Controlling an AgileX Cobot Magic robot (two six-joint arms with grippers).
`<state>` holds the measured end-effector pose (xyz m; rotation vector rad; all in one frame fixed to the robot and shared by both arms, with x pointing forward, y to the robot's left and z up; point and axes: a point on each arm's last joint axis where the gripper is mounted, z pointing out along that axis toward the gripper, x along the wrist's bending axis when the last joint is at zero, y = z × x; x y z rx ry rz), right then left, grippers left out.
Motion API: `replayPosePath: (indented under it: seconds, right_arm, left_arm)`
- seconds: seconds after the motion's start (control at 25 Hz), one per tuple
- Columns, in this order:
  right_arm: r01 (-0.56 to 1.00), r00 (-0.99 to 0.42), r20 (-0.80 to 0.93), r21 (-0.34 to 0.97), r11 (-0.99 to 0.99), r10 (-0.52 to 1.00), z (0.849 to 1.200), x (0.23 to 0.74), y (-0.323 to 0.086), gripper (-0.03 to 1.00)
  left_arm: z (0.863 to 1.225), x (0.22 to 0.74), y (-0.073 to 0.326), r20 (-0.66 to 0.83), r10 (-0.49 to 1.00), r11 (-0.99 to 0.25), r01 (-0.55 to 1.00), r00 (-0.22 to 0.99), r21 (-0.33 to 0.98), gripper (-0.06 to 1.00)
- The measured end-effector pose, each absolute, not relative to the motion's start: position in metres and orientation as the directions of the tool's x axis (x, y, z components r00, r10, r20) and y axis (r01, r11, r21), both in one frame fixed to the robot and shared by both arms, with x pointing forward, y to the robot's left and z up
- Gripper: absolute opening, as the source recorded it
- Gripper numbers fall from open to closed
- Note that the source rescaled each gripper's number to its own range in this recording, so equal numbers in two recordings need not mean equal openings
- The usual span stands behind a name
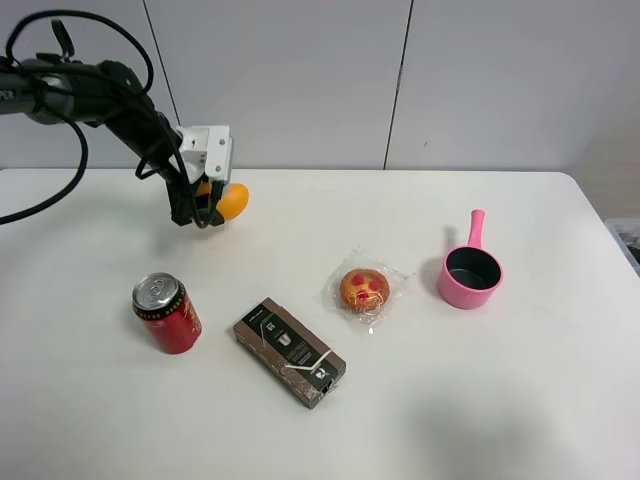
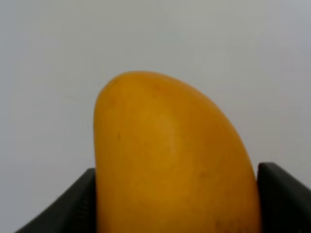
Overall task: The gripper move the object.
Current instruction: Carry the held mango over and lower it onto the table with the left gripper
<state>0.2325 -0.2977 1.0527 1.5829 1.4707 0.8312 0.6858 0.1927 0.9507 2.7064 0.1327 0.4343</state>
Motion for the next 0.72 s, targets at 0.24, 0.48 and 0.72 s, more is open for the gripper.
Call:
replayPosePath:
  seconds: [0.24, 0.48, 0.72]
  right_arm:
    - [0.465, 0.107, -0.056, 0.886, 0.000, 0.993, 1.053, 0.233, -0.298, 1.00]
    - [0.465, 0.107, -0.056, 0.886, 0.000, 0.993, 1.053, 0.233, -0.298, 1.00]
    - [0.465, 0.107, -0.056, 0.886, 0.000, 0.993, 1.053, 0.233, -0.298, 1.00]
  left_arm:
    - [1.010, 0.662, 0.154, 0.139, 0.495, -0.755, 0.345, 0.858, 0.557, 0.01]
    - [1.047, 0.622, 0.091, -0.036, 0.601, -0.610, 0.487, 0.799, 0.624, 0.01]
    - [1.055, 0.573, 0.029, 0.041, 0.391, -0.740, 0.288, 0.920, 0.608, 0.01]
